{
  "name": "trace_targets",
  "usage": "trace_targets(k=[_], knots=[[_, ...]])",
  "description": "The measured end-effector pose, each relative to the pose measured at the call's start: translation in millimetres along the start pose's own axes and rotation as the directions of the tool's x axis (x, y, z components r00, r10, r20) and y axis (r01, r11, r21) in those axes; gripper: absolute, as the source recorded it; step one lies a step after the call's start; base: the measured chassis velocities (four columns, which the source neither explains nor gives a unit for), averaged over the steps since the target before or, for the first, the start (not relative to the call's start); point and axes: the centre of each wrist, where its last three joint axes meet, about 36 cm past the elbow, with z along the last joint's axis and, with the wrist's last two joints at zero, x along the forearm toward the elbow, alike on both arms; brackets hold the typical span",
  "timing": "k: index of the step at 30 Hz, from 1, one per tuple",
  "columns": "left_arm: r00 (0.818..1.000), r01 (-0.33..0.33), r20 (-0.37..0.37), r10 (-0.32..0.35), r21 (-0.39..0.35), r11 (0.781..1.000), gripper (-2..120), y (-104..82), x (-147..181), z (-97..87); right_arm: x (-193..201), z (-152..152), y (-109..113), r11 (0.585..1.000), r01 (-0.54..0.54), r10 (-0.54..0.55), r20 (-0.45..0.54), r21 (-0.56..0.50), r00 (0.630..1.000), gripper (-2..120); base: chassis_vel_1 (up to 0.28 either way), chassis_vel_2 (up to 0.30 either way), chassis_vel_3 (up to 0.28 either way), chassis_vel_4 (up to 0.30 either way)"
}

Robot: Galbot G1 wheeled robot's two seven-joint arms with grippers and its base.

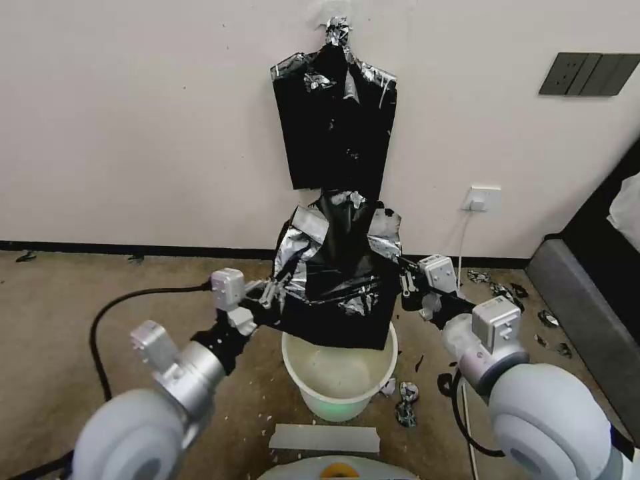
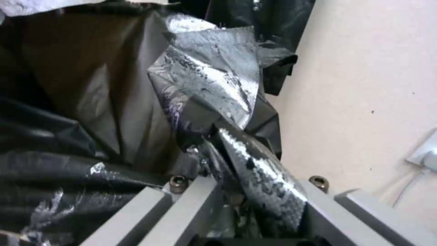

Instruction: Place a trash bag onto the trash bin.

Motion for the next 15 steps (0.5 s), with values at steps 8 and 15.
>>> trace_targets(k=[8,15], knots=[[0.999,-0.053,-0.005,0.053,0.090,0.995,0,1.2,-13,17.2,2,3,0,1.000,0.000,0.000,-0.015,0.000,1.000,0,0.000,0.000,0.000,0.000],[0.997,-0.078,-0.017,0.081,0.139,0.987,0,-0.3,-23,36.1,5,8,0,1.000,0.008,-0.008,-0.046,0.002,0.999,0,0.000,0.000,0.000,0.000]])
